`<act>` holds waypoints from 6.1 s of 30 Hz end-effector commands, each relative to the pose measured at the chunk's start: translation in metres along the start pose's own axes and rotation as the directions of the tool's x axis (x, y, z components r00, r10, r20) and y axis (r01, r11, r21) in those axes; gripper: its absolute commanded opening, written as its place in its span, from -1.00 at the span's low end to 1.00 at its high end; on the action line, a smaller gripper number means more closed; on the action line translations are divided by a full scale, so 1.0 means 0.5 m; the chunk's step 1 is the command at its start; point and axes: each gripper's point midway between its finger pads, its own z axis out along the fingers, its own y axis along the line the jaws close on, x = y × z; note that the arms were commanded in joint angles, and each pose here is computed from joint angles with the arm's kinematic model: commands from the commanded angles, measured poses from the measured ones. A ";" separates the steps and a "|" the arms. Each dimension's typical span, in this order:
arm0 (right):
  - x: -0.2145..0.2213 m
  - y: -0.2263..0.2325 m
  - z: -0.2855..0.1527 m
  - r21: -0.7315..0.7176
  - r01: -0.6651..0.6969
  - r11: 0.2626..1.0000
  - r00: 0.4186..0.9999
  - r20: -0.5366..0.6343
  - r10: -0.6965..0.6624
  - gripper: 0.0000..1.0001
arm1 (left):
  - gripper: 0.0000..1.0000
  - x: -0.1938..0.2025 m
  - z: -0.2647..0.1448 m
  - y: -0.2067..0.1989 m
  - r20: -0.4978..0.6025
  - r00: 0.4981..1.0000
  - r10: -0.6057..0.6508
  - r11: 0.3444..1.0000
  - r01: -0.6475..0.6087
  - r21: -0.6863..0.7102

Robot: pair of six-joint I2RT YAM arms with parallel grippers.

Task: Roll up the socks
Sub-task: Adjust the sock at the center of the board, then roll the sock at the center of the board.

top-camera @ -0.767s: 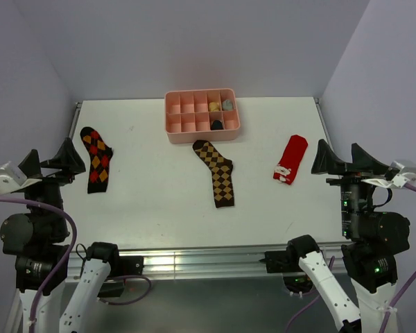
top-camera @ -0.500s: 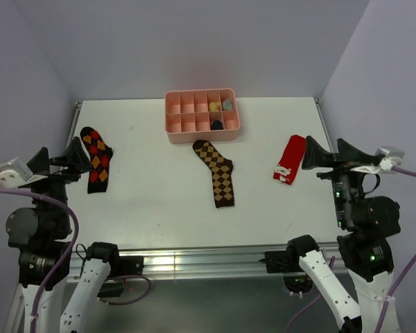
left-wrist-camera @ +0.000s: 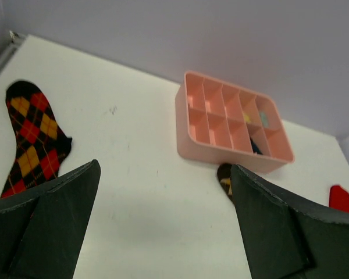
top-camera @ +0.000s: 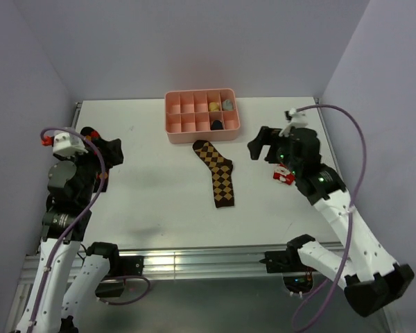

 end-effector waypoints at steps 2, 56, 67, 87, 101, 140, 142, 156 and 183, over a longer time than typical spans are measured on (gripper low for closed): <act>0.108 0.034 0.076 -0.022 0.073 0.997 0.984 -0.160 -0.075 0.92 | 0.99 0.056 0.018 -0.019 -0.076 0.996 -0.036 0.997 0.041 0.064; 0.452 0.106 0.165 -0.052 0.180 0.982 0.774 -0.609 -0.174 0.07 | 0.99 0.211 0.042 -0.040 -0.284 0.958 0.031 0.980 0.026 0.195; 0.323 0.140 0.338 -0.059 0.210 0.976 0.885 -0.412 -0.216 0.02 | 0.99 0.220 0.041 -0.027 -0.301 0.952 0.059 0.984 -0.005 0.178; 0.503 0.267 0.404 -0.471 0.252 0.845 0.723 -0.489 -0.488 0.06 | 0.99 0.217 0.029 -0.070 -0.303 0.950 0.074 0.955 0.019 0.295; 0.405 0.402 0.365 -0.556 0.259 0.790 0.778 -0.364 -0.512 0.07 | 0.99 0.210 0.011 -0.113 -0.280 0.956 0.089 0.906 0.039 0.421; 0.256 -0.139 0.105 0.171 -0.226 0.959 0.943 -0.208 0.259 0.29 | 0.09 0.772 -0.123 -0.491 -0.168 0.593 0.788 0.435 -0.342 0.833; 0.258 -0.142 0.106 0.170 -0.231 0.958 0.941 -0.212 0.265 0.29 | 0.08 0.779 -0.132 -0.490 -0.168 0.586 0.792 0.424 -0.332 0.843; 0.261 -0.149 0.108 0.159 -0.261 0.952 0.931 -0.219 0.292 0.29 | 0.17 0.813 -0.134 -0.470 -0.108 0.488 0.866 0.318 -0.372 0.872; 0.275 -0.123 0.107 0.054 -0.283 0.957 0.925 -0.249 0.288 0.29 | -0.95 0.860 -0.133 -0.419 -0.185 0.414 0.891 0.344 -0.351 0.871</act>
